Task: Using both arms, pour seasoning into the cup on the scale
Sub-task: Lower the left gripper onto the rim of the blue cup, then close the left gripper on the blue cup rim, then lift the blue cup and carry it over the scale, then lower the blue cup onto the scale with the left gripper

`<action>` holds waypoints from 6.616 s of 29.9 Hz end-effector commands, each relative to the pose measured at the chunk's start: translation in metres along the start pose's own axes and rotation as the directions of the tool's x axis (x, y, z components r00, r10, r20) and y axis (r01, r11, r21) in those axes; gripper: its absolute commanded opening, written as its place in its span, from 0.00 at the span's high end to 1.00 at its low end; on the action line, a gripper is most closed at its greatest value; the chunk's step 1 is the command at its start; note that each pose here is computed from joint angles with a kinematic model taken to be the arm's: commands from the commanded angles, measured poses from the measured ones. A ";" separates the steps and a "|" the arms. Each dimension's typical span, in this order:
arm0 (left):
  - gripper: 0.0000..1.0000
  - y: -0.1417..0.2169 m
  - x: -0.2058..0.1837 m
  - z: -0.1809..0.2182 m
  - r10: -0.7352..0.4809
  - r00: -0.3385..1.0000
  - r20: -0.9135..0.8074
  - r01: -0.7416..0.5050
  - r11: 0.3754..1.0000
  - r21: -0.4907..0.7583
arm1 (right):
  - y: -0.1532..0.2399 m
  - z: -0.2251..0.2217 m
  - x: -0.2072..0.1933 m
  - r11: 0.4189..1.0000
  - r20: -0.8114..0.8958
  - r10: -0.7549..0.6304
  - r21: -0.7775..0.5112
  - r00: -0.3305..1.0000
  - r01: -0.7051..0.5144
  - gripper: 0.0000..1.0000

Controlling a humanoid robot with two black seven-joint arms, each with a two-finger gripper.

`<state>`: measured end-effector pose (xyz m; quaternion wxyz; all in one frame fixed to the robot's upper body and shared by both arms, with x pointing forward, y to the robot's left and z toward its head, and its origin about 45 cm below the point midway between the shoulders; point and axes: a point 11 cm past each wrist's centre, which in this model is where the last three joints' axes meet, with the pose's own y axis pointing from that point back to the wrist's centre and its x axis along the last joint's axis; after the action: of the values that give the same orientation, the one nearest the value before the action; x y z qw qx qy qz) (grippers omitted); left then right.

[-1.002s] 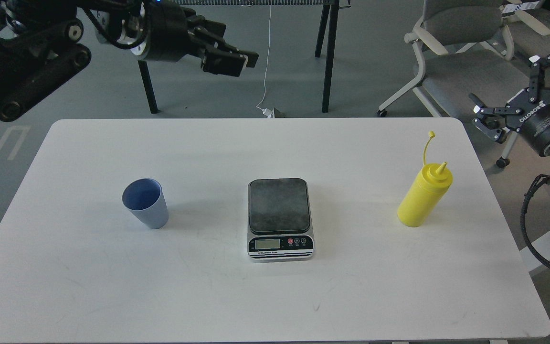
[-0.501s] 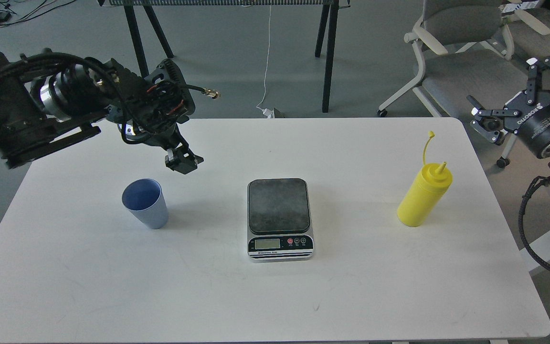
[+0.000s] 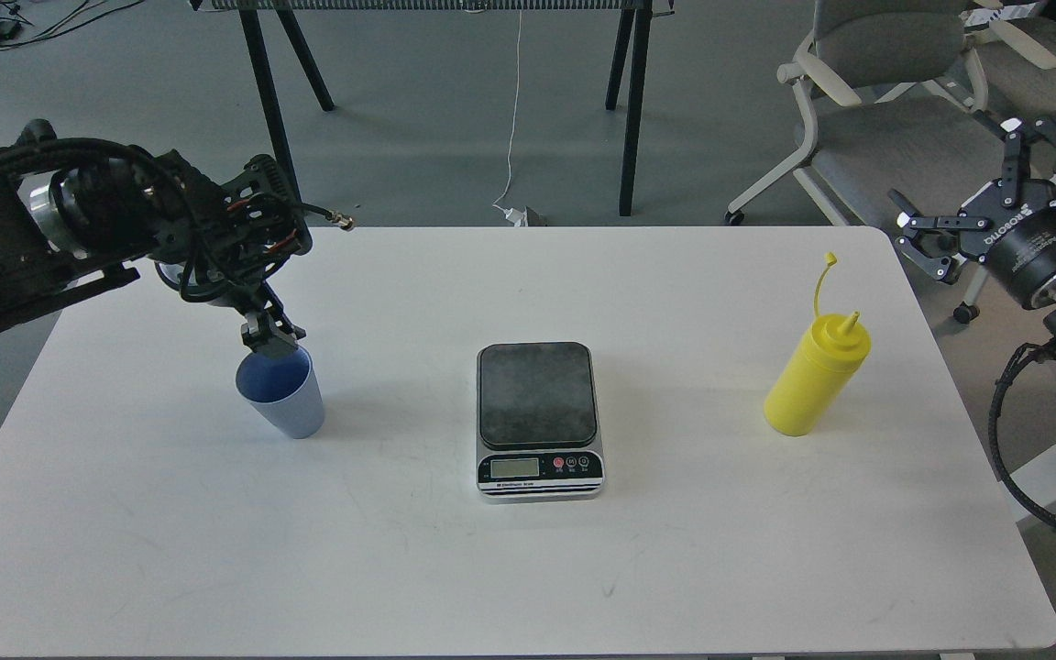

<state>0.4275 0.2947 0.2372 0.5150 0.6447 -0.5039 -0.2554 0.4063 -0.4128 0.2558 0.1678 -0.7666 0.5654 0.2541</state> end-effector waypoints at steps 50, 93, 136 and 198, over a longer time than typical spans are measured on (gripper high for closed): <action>0.15 -0.049 -0.023 0.016 -0.092 0.994 -0.062 0.090 0.995 -0.038 | 0.007 0.007 0.007 1.000 0.010 0.020 -0.011 1.000 -0.020 0.01; 0.87 -0.055 -0.029 0.025 -0.098 0.994 -0.056 0.094 0.994 -0.058 | 0.012 0.011 0.012 0.999 0.018 0.034 -0.015 0.999 -0.033 0.01; 1.00 -0.039 -0.023 0.006 -0.084 0.994 -0.070 0.083 0.996 -0.018 | 0.014 0.014 0.014 0.999 0.026 0.040 -0.014 0.999 -0.040 0.01; 1.00 0.004 0.213 0.116 0.242 0.936 0.256 -0.192 0.960 -0.204 | 0.015 0.023 0.016 0.999 0.045 0.043 -0.019 0.998 -0.042 0.01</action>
<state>0.4033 0.0515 0.2426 0.5190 0.4916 -0.6164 -0.3301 0.3915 -0.4168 0.2290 0.1685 -0.7500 0.5751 0.2799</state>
